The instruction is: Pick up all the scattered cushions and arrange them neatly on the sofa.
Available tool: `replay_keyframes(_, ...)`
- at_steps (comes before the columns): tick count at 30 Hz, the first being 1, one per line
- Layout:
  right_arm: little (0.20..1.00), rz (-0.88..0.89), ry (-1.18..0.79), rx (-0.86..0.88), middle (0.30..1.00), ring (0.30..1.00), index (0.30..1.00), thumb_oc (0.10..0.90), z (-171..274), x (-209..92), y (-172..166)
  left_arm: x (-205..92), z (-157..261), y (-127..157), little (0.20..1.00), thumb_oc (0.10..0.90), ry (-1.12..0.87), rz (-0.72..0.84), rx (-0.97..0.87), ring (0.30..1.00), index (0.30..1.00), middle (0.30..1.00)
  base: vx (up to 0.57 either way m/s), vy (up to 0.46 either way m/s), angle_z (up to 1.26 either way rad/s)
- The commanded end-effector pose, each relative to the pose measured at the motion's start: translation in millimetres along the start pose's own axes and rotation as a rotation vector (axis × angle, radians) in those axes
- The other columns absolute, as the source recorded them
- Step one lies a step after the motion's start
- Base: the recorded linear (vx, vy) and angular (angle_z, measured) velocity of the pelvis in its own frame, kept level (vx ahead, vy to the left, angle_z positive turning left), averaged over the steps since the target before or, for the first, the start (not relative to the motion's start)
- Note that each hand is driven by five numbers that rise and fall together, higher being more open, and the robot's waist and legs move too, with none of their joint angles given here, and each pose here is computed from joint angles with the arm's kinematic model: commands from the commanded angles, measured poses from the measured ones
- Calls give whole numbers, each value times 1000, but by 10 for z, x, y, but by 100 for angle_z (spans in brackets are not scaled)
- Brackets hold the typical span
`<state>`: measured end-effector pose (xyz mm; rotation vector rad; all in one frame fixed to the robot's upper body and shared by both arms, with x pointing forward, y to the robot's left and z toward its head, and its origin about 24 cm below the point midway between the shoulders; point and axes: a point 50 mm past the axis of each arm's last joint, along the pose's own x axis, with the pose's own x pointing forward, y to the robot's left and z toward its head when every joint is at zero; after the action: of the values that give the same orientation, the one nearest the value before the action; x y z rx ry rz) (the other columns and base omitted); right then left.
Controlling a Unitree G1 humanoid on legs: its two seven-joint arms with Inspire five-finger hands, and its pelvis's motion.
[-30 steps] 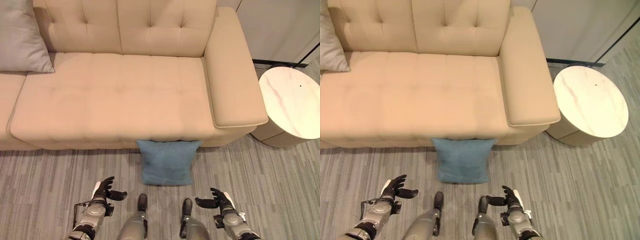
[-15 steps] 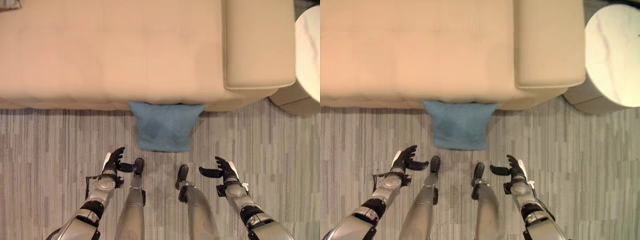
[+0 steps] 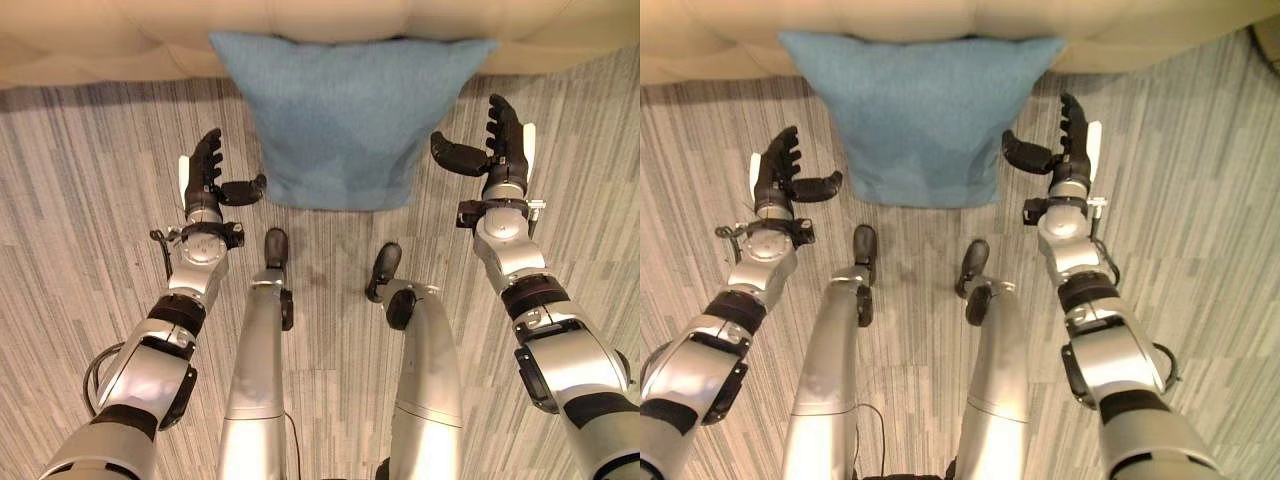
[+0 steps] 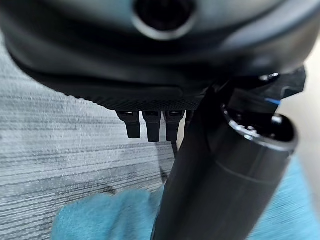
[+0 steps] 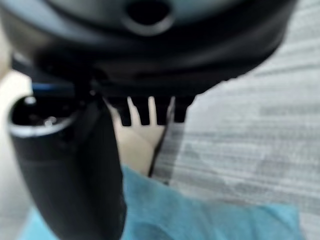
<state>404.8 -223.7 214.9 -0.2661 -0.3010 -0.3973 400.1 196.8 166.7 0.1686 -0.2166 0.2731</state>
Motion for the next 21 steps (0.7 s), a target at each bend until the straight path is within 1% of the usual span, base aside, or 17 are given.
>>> replay_keyframes(1, 900, 6, 10, 39, 900, 900, 900, 800, -215, -191, 104, -151, -248, 45, 900, 800, 41, 60, -59, 900, 900, 900, 83, 14, -8)
replay_keyframes(4, 900, 49, -35, 50, 900, 900, 900, 800, -36, -155, 252, -105, -61, -109, 900, 800, -13, 22, -92, 900, 900, 900, 27, -6, -3)
replay_keyframes(6, 900, 92, -66, 69, 900, 900, 900, 800, 93, -159, 405, -89, 74, -259, 900, 800, -48, -15, -108, 900, 900, 900, 0, 0, 0)
replay_keyframes(7, 900, 92, -67, 69, 900, 900, 900, 800, 97, -157, 405, -87, 78, -259, 900, 800, -49, -15, -109, 900, 900, 900, 0, 0, 0)
replay_keyframes(8, 900, 139, -94, 106, 900, 900, 900, 800, 234, -171, 561, -80, 222, -399, 900, 800, -89, -50, -138, 900, 900, 900, 15, 2, 6)
replay_keyframes(9, 900, 165, -115, 126, 900, 900, 900, 800, 325, -176, 639, -80, 288, -471, 900, 800, -104, -71, -153, 900, 900, 900, 15, 2, 4)
replay_keyframes(10, 851, 193, -128, 155, 851, 851, 851, 767, 401, -185, 710, -83, 365, -536, 869, 780, -127, -89, -163, 869, 869, 869, 0, 0, 0)
replay_keyframes(11, 540, 218, -136, 178, 540, 540, 540, 560, 442, -206, 769, -93, 427, -597, 484, 522, -146, -109, -175, 484, 484, 484, 5, -20, -5)
replay_keyframes(12, 300, 235, -156, 203, 300, 300, 300, 400, 504, -225, 808, -108, 469, -647, 300, 400, -160, -123, -185, 300, 300, 300, -1, -29, -3)
replay_keyframes(14, 300, 293, -185, 259, 300, 300, 300, 400, 561, -306, 907, -155, 549, -726, 300, 400, -194, -158, -216, 300, 300, 300, -3, -22, 5)
replay_keyframes(16, 300, 313, -209, 288, 300, 300, 300, 400, 574, -352, 912, -169, 579, -713, 300, 400, -215, -167, -218, 300, 300, 300, -15, -28, 10)
replay_keyframes(19, 300, 332, -232, 296, 300, 300, 300, 400, 484, -443, 862, -204, 515, -630, 300, 400, -217, -156, -233, 300, 300, 300, -55, -37, 3)
replay_keyframes(21, 300, 322, -260, 295, 300, 300, 300, 400, 385, -545, 752, -284, 430, -513, 300, 400, -225, -130, -266, 300, 300, 300, -182, -115, -2)
